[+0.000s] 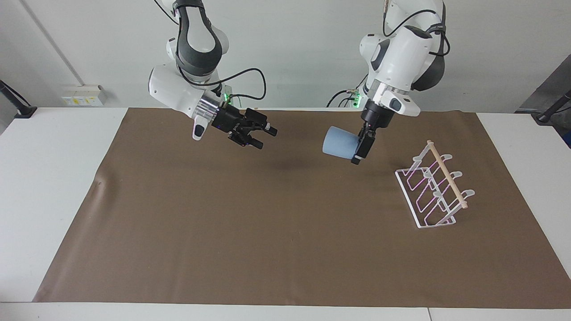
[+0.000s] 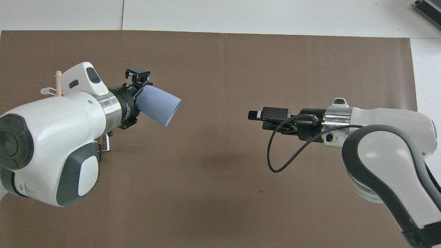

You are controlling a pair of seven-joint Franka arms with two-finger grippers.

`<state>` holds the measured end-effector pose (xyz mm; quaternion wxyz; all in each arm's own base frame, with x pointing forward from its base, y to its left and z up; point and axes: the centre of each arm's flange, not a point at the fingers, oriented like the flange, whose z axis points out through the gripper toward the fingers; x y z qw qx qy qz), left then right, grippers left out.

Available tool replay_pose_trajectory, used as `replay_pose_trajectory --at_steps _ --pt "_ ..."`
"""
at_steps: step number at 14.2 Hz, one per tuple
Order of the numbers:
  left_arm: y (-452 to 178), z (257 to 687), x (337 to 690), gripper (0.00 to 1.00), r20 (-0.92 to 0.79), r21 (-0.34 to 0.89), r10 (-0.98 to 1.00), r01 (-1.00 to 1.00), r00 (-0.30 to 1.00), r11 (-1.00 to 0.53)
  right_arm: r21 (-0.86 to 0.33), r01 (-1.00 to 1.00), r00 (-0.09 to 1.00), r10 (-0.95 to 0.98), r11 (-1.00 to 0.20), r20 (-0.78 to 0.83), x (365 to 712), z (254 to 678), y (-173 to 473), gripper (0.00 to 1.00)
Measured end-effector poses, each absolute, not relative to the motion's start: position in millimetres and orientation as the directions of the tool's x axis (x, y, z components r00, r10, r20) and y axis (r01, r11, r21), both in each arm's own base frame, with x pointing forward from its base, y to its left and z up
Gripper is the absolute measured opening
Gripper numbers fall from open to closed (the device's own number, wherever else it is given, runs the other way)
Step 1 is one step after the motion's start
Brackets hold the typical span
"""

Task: Hang cup on cup holder
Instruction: 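Pull the cup toward the rack while the right gripper releases and withdraws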

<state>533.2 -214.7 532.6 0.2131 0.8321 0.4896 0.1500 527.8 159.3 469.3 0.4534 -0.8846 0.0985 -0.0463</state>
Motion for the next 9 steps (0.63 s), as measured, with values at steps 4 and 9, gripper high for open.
replay_pose_trajectory --at_steps 4,9 --pt "-165 537 552 0.63 0.305 0.443 0.822 0.693 0.480 -0.569 -0.658 -0.049 0.983 -0.154 -0.751 0.103 539 479 122 1.00" --pt "-111 537 565 0.63 0.528 0.327 0.712 0.663 0.463 -0.673 -0.383 -0.023 0.977 -0.101 -0.924 0.187 552 494 69 1.00"
